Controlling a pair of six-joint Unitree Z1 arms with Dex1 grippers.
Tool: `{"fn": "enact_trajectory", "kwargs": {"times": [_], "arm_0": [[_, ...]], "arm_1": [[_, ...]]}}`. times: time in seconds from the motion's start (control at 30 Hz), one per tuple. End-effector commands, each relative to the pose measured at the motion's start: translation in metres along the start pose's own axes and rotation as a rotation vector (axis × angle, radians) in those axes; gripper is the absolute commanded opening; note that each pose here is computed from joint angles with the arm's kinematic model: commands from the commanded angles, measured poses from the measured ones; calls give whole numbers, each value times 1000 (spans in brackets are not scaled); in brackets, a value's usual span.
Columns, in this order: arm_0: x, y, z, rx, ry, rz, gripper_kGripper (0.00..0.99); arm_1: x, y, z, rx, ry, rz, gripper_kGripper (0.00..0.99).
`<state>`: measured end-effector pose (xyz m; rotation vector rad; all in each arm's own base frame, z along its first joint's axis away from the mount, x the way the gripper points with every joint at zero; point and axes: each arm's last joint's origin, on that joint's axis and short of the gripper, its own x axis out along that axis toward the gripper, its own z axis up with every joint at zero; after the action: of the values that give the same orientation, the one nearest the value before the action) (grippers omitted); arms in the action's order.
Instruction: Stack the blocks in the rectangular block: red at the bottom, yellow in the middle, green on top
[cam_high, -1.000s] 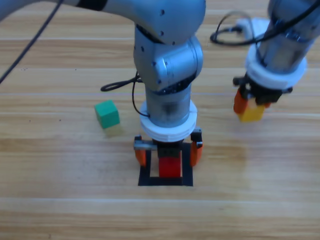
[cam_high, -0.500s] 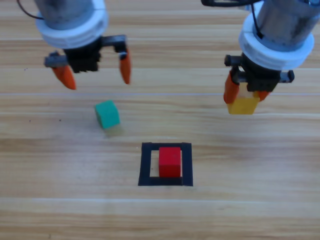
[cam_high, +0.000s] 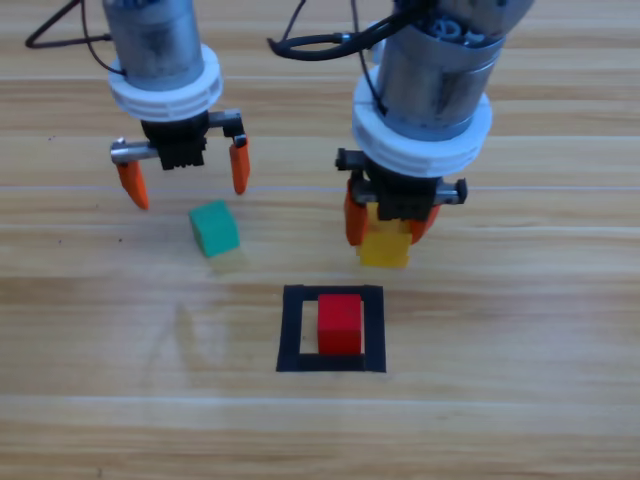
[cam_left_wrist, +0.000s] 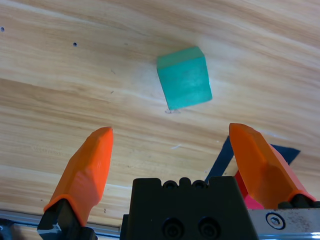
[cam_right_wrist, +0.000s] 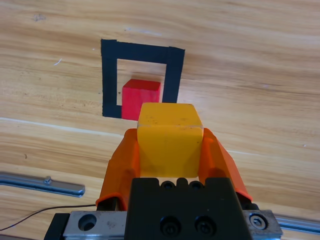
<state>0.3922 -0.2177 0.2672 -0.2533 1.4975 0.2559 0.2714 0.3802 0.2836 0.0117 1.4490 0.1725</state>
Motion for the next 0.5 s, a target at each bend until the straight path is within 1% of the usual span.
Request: {"fn": "enact_trajectory", "kwargs": {"times": [0.03, 0.2, 0.5], "arm_0": [[35, -7, 7, -41, 63, 57, 990], [33, -11, 11, -86, 50, 36, 990], [47, -21, 18, -165, 76, 21, 990]], "arm_1": [[45, 26, -8, -30, 62, -62, 0], [52, 33, -10, -40, 61, -65, 0], [66, 37, -8, -43, 68, -77, 0]]}}
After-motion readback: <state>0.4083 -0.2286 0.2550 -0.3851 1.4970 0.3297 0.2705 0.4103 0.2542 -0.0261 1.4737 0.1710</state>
